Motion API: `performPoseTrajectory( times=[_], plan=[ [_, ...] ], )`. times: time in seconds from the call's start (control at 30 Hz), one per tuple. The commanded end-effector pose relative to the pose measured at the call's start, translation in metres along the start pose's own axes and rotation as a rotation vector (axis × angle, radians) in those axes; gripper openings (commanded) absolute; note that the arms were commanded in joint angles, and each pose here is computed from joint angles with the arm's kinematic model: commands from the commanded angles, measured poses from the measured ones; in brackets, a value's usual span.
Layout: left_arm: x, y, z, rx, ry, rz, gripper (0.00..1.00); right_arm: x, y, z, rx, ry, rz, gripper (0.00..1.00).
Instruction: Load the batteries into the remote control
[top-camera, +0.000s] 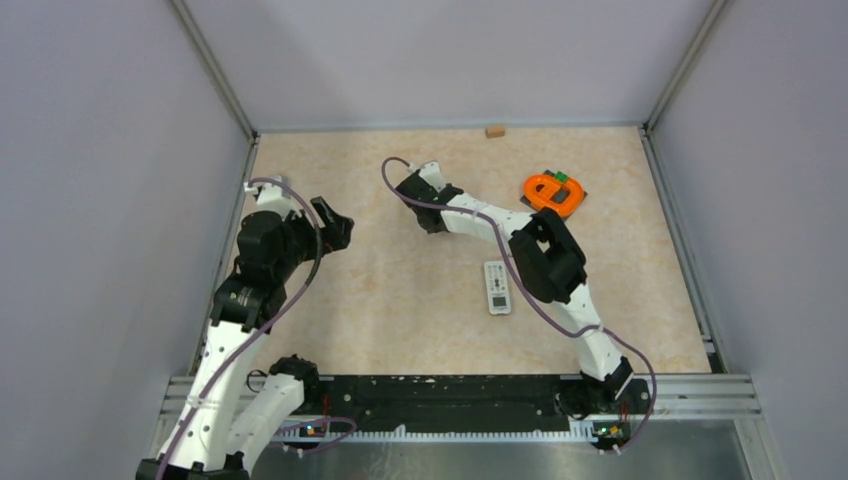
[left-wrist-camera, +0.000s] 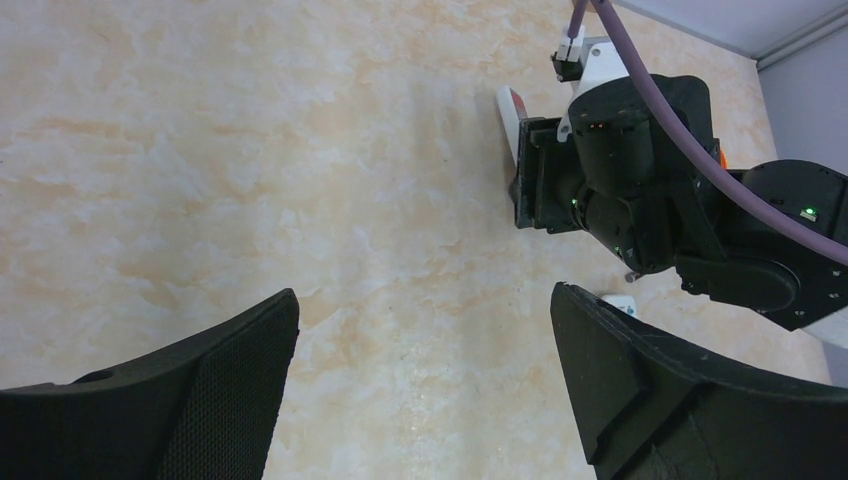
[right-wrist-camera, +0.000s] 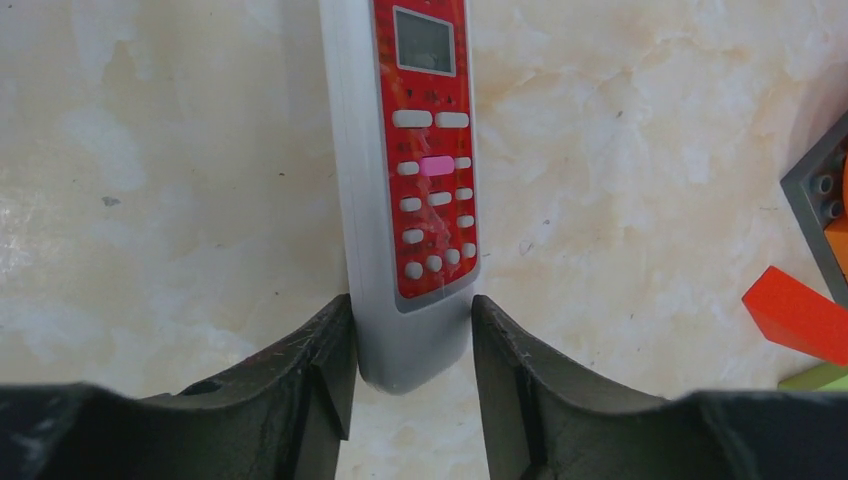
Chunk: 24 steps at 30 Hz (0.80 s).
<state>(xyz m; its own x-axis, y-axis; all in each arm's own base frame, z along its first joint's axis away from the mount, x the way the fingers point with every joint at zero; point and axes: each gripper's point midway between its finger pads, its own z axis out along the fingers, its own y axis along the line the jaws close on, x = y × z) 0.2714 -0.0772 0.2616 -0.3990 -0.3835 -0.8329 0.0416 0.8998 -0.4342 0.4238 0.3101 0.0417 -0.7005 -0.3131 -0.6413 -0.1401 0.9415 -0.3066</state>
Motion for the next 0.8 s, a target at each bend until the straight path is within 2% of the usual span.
performPoseTrajectory(
  times=[0.0,0.17,0.33,0.43,0.63,0.77],
  plan=[
    [-0.009,-0.01,-0.004,0.035,-0.01,-0.01,0.99,-0.021,0.011,-0.019,-0.065,-0.03,0.024,0.48],
    [-0.007,-0.006,-0.006,0.011,-0.009,-0.034,0.99,-0.023,0.02,-0.046,-0.213,-0.024,0.06,0.62],
    [-0.012,-0.008,-0.008,0.036,-0.073,-0.062,0.99,-0.008,-0.002,-0.08,-0.26,-0.037,0.169,0.66],
    [-0.016,-0.012,-0.009,0.063,-0.103,-0.08,0.99,0.004,-0.027,-0.099,-0.228,-0.036,0.212,0.67],
    [-0.016,-0.016,-0.009,0.083,-0.11,-0.09,0.99,0.056,-0.078,-0.122,-0.143,0.022,0.26,0.72],
    [-0.013,-0.017,-0.007,0.093,-0.095,-0.096,0.99,0.101,-0.086,-0.125,-0.151,0.095,0.287,0.73]
  ],
)
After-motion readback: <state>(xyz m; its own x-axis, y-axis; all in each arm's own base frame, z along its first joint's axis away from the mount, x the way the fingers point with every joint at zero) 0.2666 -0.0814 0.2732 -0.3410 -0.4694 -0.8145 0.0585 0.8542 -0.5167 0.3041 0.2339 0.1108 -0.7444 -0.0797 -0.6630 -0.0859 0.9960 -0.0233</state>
